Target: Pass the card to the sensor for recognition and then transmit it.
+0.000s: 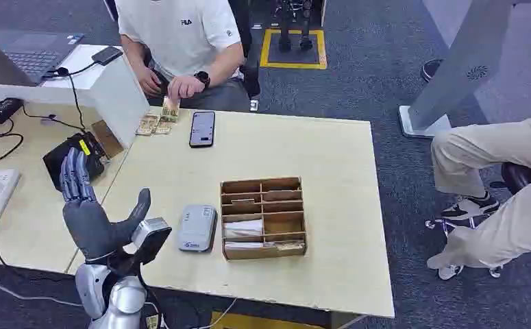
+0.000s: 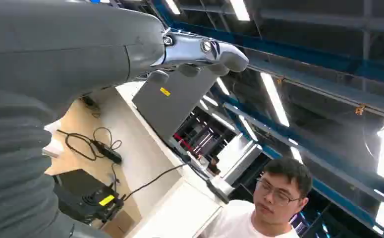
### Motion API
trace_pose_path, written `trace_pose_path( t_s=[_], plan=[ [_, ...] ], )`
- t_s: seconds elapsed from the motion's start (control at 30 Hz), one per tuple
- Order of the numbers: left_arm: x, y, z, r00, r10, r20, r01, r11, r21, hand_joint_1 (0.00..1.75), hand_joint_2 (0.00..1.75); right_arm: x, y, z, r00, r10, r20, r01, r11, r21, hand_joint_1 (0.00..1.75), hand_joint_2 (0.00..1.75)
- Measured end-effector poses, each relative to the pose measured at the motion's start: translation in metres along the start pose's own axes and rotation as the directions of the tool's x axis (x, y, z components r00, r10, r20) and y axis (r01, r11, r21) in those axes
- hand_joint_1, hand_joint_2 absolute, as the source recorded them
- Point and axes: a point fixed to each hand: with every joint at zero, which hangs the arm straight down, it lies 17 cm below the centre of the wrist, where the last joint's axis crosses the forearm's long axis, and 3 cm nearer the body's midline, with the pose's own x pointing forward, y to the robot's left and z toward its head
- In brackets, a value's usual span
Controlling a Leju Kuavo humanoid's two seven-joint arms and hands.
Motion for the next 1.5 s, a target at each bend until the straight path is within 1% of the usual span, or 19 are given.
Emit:
trace_pose_path(
  t_s=[0.53, 0.6, 0.73, 0.93, 1.07, 1.27, 1.5],
  plan=[
    [0.0, -0.002, -0.002, 1.0, 0.002, -0.006, -0.002, 1.0, 0.0, 0.0, 1.75, 0.003, 0.006, 0.003, 1.0, 0.011, 0.02, -0.012, 1.0, 0.018, 0.0, 1.75],
    [0.001, -0.006, -0.006, 1.0, 0.004, 0.004, -0.004, 1.0, 0.0, 0.0, 1.75, 0.006, 0.009, 0.004, 1.0, 0.012, 0.027, -0.013, 1.0, 0.027, 0.0, 1.75],
    [0.006, -0.016, -0.02, 0.998, -0.017, 0.053, 0.017, 1.0, -0.001, 0.0, 1.75, 0.013, 0.019, 0.007, 0.999, 0.013, 0.047, -0.015, 0.999, 0.052, 0.0, 1.75],
    [0.005, -0.021, -0.053, 0.986, -0.123, 0.112, 0.12, 0.992, 0.029, 0.0, 1.75, 0.021, 0.033, 0.012, 0.998, 0.011, 0.066, -0.016, 0.996, 0.085, 0.0, 1.75],
    [0.001, -0.025, -0.068, 0.974, -0.192, 0.122, 0.189, 0.981, 0.037, 0.0, 1.75, 0.023, 0.037, 0.015, 0.997, 0.016, 0.074, -0.023, 0.995, 0.1, 0.0, 1.75],
    [-0.004, -0.028, -0.077, 0.961, -0.247, 0.121, 0.245, 0.969, 0.036, 0.0, 1.75, 0.024, 0.043, 0.018, 0.997, 0.018, 0.079, -0.027, 0.993, 0.116, 0.0, 1.75],
    [-0.006, -0.035, -0.075, 0.944, -0.3, 0.14, 0.301, 0.954, 0.011, 0.0, 1.75, 0.024, 0.045, 0.018, 0.996, 0.036, 0.083, -0.046, 0.991, 0.127, 0.0, 1.75]
  ],
)
